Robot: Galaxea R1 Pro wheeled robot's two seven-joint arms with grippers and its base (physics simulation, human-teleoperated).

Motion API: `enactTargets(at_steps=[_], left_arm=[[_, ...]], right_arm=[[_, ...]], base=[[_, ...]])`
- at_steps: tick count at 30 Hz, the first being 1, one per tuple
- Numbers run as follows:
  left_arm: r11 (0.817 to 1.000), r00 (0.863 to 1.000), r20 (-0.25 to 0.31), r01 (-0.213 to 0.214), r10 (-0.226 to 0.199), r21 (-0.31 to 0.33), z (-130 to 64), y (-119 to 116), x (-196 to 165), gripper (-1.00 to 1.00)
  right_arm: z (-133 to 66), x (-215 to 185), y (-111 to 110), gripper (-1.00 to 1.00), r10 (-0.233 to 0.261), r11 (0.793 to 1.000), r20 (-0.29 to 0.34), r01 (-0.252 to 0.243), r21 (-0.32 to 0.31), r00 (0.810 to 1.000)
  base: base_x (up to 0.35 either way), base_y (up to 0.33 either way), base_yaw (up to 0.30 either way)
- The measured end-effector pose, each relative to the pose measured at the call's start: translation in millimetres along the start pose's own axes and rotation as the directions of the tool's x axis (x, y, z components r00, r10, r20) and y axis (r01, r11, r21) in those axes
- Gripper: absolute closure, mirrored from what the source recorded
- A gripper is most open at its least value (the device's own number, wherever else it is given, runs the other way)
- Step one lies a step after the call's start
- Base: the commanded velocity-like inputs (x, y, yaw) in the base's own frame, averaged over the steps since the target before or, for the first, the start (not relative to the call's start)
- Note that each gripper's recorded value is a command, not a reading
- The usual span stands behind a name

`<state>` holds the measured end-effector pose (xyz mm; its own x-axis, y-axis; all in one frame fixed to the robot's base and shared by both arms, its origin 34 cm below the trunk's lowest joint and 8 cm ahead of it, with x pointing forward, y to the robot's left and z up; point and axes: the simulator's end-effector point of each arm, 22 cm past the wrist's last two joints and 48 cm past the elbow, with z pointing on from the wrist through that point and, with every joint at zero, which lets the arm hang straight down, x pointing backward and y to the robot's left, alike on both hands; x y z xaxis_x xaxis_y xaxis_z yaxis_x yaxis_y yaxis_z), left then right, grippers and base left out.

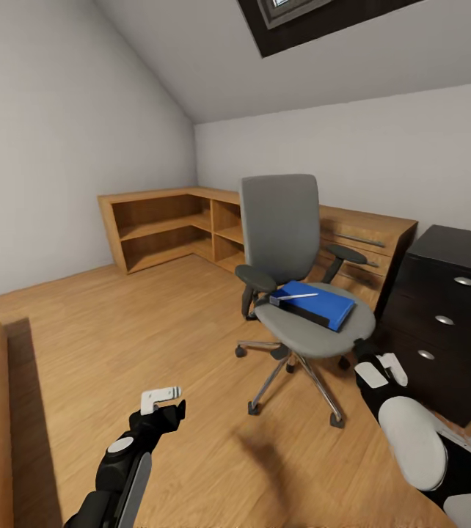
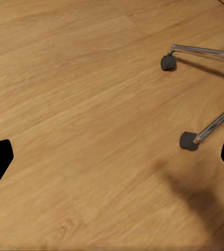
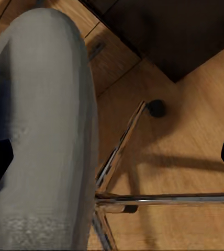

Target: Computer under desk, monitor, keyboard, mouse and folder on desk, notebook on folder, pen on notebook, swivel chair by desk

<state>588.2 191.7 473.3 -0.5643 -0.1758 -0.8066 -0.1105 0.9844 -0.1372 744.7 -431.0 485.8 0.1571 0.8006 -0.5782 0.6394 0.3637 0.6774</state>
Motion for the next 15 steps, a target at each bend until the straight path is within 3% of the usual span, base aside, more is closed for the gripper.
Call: enactTargets(at_steps=[2, 3, 6, 11, 15], left_arm=[[1.0, 1.0, 0.011, 0.0, 0.0, 0.005, -1.0, -2.5, -3.6, -1.0], [0.999, 0.999, 0.037, -0.016, 0.015, 0.031, -3.7, -16.5, -10.8, -1.0], [0.999, 0.999, 0.04, -0.019, 0.017, 0.033, -4.1, -17.7, -11.4, -1.0], [0.999, 0.999, 0.04, -0.018, 0.017, 0.035, -4.1, -18.6, -11.2, -1.0], [0.999, 0.999, 0.036, -0.022, 0.02, 0.035, -3.8, -19.5, -9.4, -1.0]], right_arm=[[-3.2, 11.3, 9.8, -1.0, 0.0, 0.999, -0.017, -0.001, -0.035, 1.0], [-8.1, 48.6, 19.6, -1.0, -0.019, 0.994, -0.153, 0.002, -0.112, 0.988], [-10.7, 62.2, 22.1, -1.0, -0.028, 0.991, -0.224, -0.002, -0.131, 0.974], [-11.9, 68.0, 24.5, -1.0, -0.035, 0.987, -0.278, -0.009, -0.158, 0.96], [-12.9, 70.6, 25.1, -1.0, -0.036, 0.986, -0.301, -0.015, -0.165, 0.953]], base=[[-0.001, 0.0, 0.0], [0.0, 0.0, 0.0], [0.0, 0.0, 0.0], [0.022, 0.0, 0.0], [0.208, 0.0, 0.0]])
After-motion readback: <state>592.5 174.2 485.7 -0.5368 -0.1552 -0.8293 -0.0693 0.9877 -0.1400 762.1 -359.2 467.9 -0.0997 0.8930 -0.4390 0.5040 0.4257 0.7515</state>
